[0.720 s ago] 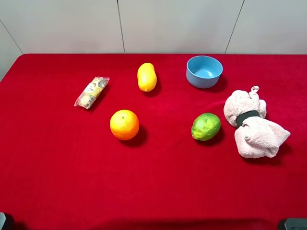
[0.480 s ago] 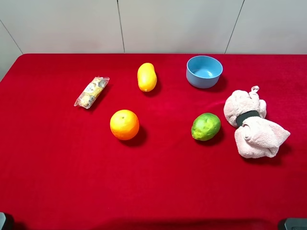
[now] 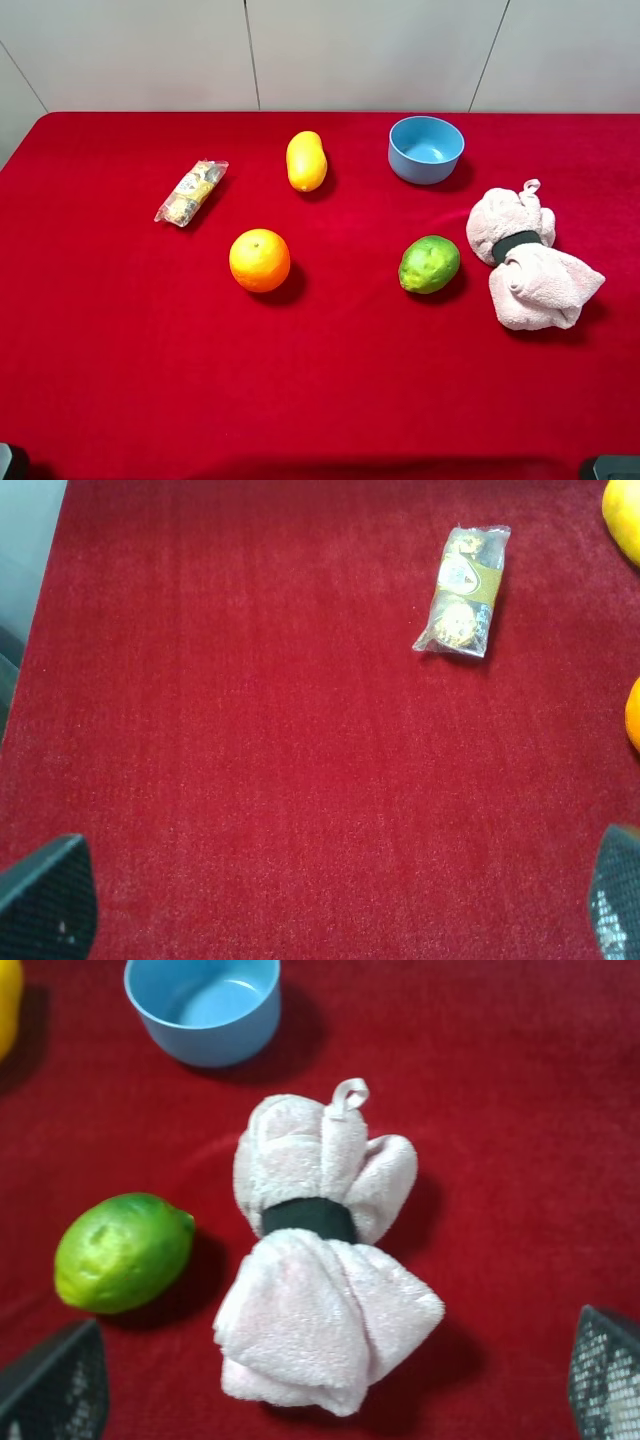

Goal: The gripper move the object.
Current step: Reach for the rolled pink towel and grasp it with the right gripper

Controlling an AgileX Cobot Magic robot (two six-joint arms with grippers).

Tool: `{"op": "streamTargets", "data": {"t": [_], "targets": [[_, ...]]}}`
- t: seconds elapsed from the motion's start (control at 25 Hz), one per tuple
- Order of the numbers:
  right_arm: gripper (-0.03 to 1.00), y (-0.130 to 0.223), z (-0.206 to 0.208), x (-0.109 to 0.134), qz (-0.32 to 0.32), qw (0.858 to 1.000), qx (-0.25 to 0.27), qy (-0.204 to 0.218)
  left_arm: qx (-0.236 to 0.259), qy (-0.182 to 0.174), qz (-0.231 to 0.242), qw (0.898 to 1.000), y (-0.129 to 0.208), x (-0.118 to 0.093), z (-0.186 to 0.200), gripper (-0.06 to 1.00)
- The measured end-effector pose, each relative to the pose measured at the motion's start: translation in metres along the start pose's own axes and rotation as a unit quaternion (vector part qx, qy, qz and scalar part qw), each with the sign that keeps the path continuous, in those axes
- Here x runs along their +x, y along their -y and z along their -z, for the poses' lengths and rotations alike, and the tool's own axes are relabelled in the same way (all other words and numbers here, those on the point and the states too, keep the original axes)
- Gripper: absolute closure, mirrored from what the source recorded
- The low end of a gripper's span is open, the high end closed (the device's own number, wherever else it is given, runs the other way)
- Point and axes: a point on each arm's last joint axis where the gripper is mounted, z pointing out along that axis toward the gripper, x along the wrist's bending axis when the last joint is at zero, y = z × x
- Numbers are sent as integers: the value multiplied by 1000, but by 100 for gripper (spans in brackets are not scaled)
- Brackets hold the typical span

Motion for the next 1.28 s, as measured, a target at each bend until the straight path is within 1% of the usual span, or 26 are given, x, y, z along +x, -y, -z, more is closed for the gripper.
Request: {"op": "streamTargets", "data": {"t": [0.24, 0.48, 0.68, 0.96, 1.28], "targets": [[27, -4, 0, 2, -7, 1000, 1, -10, 0, 0, 0, 1000, 0, 0, 0, -4], [27, -22, -7, 2, -9, 1000, 26, -9, 0, 0, 0, 1000, 0, 0, 0, -4], [27, -38, -22, 2, -10, 998, 61, -9, 0, 0, 0, 1000, 0, 0, 0, -4], [27, -59, -43, 2, 6, 995, 102, -10, 0, 0, 0, 1000, 0, 0, 0, -4], [27, -77, -81, 0, 25, 985, 170, -12, 0, 0, 0, 1000, 0, 0, 0, -4]]}}
